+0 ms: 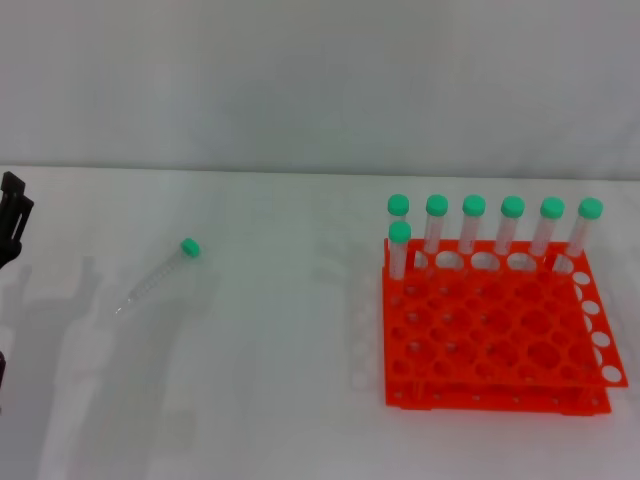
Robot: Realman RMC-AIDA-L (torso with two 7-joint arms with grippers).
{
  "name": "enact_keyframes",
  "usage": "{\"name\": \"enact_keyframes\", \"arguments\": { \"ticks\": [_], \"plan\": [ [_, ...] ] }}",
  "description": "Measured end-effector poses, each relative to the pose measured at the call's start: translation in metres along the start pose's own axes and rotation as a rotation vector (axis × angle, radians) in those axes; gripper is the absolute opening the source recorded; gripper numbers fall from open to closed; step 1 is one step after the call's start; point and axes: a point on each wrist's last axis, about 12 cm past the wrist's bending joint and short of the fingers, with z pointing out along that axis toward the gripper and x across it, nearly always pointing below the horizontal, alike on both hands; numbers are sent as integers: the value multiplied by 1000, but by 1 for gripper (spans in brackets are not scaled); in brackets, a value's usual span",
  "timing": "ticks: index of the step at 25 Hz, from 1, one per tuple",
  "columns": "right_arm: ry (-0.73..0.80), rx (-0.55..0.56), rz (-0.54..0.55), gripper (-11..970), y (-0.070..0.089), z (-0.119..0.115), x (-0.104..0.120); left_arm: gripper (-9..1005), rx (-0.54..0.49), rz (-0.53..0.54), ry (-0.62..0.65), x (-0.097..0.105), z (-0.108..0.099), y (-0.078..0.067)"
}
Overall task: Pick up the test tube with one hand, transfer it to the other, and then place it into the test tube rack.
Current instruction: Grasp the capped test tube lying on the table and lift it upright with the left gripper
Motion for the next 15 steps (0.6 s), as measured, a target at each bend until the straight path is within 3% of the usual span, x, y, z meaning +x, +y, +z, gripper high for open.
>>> {"name": "enact_keyframes", "arguments": {
  "ticks": [4, 9, 15],
  "plan": [
    [-20, 47, 31, 859, -4, 0, -2, 892, 1, 3, -11, -1, 2, -1],
    [-23, 42, 46, 858, -1, -1, -1, 891, 3, 39, -8, -1, 0, 0],
    [-27, 38, 54, 857, 1, -5, 1, 891, -19, 8, -16, -2, -2, 3]
  ]
}}
